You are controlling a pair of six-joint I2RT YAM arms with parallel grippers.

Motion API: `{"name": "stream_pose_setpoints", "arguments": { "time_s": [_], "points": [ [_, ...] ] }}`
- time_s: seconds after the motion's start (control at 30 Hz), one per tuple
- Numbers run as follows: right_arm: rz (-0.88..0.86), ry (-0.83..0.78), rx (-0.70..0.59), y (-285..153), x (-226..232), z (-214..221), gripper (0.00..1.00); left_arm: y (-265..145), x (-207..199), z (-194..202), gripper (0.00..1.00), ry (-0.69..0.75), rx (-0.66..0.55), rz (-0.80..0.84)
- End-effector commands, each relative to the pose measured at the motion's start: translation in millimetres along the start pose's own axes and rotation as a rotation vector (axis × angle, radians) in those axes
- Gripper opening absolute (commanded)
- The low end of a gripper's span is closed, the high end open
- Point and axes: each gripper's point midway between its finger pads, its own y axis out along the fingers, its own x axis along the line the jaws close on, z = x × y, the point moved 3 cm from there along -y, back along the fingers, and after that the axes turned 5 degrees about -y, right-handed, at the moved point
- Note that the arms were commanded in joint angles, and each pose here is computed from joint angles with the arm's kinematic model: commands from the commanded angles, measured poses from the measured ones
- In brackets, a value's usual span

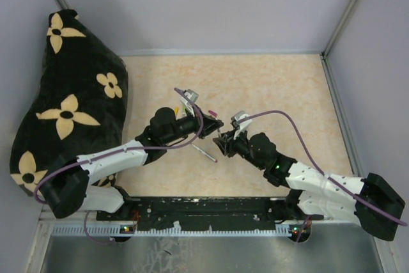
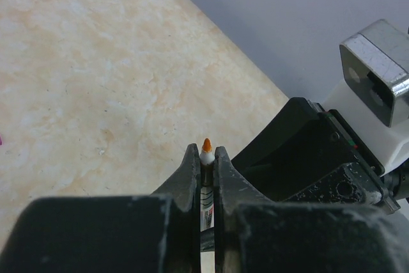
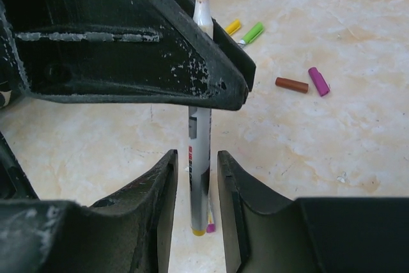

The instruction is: Insert the pens into the pen caps

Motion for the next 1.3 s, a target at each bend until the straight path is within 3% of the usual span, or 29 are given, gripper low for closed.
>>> {"name": "stream_pose_setpoints", "arguments": {
  "time_s": [0.0, 0.3, 0.5, 0.57, 0.63, 0.7, 0.83, 1.03, 1.27],
  "points": [
    [-0.015, 0.013, -0.091, 6, 6, -35, 0.31, 5, -11, -2, 0.00, 0.053, 0.018, 0.020],
    [-0.013, 0.014, -0.095, 7, 6, -37, 0.21, 10, -18, 3, 0.00, 0.091, 0.040, 0.011],
    [-0.010, 0.020, -0.088, 8, 5, -34, 0.00, 11, -17, 3, 0.02, 0.094, 0.040, 0.006],
    [-0.008, 0.027, -0.085, 7, 5, -33, 0.00, 11, -16, 2, 0.16, 0.095, 0.039, -0.006],
    [-0.001, 0.036, -0.079, 7, 3, -31, 0.00, 11, -13, 2, 0.48, 0.095, 0.040, -0.027],
    [0.013, 0.047, -0.069, 7, -1, -28, 0.00, 10, -8, 0, 0.72, 0.092, 0.031, -0.065],
    [0.072, 0.110, -0.042, 3, -16, -20, 0.00, 0, 0, -10, 0.86, 0.080, -0.031, -0.147],
    [0.164, 0.135, -0.047, -8, -39, -13, 0.00, -23, 20, -22, 0.99, 0.105, -0.078, -0.317],
    [0.184, 0.122, -0.091, -20, -44, -19, 0.00, -19, 71, -18, 1.00, 0.154, 0.026, -0.521]
  ]
}}
